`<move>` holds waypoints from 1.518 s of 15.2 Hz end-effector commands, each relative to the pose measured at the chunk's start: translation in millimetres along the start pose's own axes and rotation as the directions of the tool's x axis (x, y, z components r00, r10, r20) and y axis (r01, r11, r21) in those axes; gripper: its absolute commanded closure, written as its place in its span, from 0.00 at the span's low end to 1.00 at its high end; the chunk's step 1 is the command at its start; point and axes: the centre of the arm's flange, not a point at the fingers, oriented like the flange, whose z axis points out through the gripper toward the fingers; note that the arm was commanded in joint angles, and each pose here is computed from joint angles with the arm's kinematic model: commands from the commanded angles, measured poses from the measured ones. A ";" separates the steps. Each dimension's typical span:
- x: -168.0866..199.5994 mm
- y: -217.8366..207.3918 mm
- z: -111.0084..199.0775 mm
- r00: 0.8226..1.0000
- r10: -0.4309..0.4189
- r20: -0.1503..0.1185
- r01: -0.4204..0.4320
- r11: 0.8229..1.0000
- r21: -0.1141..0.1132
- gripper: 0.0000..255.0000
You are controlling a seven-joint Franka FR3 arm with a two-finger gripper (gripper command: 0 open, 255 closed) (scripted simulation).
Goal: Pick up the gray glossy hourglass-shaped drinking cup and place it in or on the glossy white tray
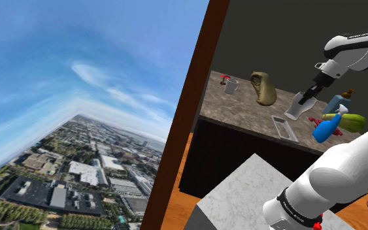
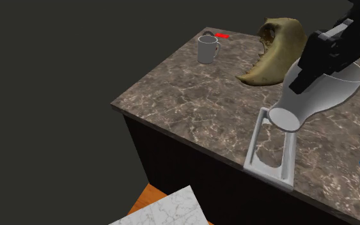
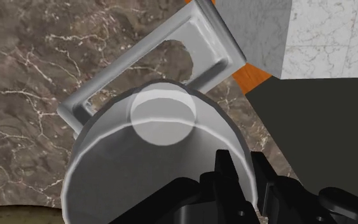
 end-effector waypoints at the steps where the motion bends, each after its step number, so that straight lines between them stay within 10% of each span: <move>1: -0.4 1.6 10.9 1.000 0.000 -0.001 0.000 1.000 -0.001 1.00; 22: -7.9 12.0 77.0 1.000 0.000 -0.001 0.000 1.000 -0.001 1.00; 23: -7.9 12.0 77.0 1.000 0.000 -0.001 0.000 1.000 -0.001 0.00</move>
